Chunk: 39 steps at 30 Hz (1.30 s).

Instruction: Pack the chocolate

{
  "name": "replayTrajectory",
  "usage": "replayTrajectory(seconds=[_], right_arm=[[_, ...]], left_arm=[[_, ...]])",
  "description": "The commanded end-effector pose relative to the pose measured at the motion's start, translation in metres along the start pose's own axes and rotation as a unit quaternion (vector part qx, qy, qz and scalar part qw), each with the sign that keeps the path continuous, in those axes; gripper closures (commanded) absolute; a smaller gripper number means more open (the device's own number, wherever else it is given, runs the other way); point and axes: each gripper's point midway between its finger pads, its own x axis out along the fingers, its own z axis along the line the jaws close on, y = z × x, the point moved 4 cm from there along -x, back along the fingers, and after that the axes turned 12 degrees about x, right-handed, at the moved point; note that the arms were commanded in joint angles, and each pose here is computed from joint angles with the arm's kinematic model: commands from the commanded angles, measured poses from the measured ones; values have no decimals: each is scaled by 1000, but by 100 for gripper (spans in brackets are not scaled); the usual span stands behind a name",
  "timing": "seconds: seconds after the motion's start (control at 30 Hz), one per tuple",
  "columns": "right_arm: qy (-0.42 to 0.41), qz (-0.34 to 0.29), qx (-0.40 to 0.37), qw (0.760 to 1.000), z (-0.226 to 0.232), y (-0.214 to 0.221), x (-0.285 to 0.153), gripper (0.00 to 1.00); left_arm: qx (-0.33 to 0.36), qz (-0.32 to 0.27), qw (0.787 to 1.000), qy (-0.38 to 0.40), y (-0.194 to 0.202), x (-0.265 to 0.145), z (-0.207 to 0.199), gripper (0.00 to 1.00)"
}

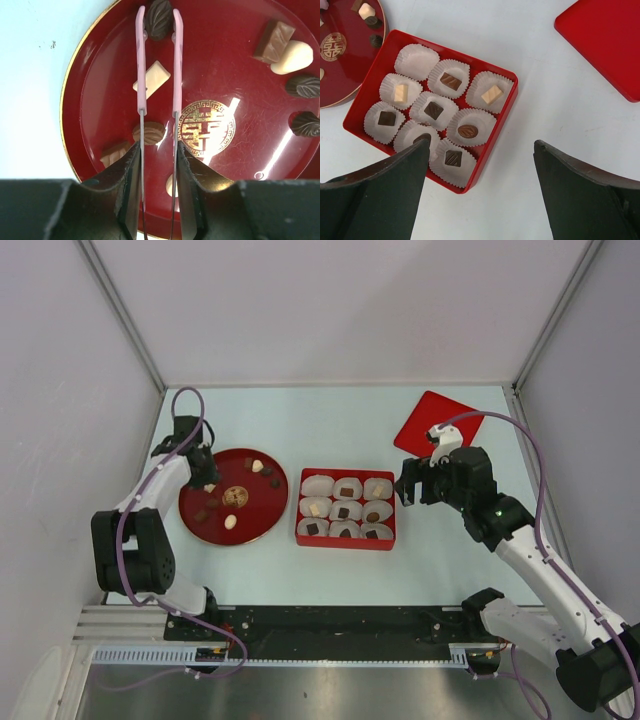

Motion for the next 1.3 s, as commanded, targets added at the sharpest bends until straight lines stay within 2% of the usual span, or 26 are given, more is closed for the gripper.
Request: replayTrajectory(seconds=[0.0, 0.2, 0.4, 0.7, 0.87, 1.03, 1.27], right_arm=[[-4, -23, -6, 1000, 2, -8, -1, 11], [-6, -25, -6, 1000, 2, -9, -1, 11], [-6, -29, -7, 1000, 3, -11, -3, 11], [-11, -31, -5, 999, 5, -11, -5, 11], [-12, -32, -5, 999, 5, -11, -6, 11], [-14, -31, -4, 999, 6, -11, -7, 11], [-15, -34, -5, 999, 6, -12, -7, 11]], left_arm=[[9, -33, 999, 6, -22, -6, 2, 71], [15, -40, 999, 25, -26, -18, -1, 89], [13, -61, 997, 43, -23, -41, -3, 98], [23, -91, 992, 79, -13, -77, -16, 100], [65, -113, 984, 120, -4, -104, -54, 100], [56, -124, 981, 140, 3, -119, -62, 100], [117, -137, 964, 196, 13, -148, -111, 100]])
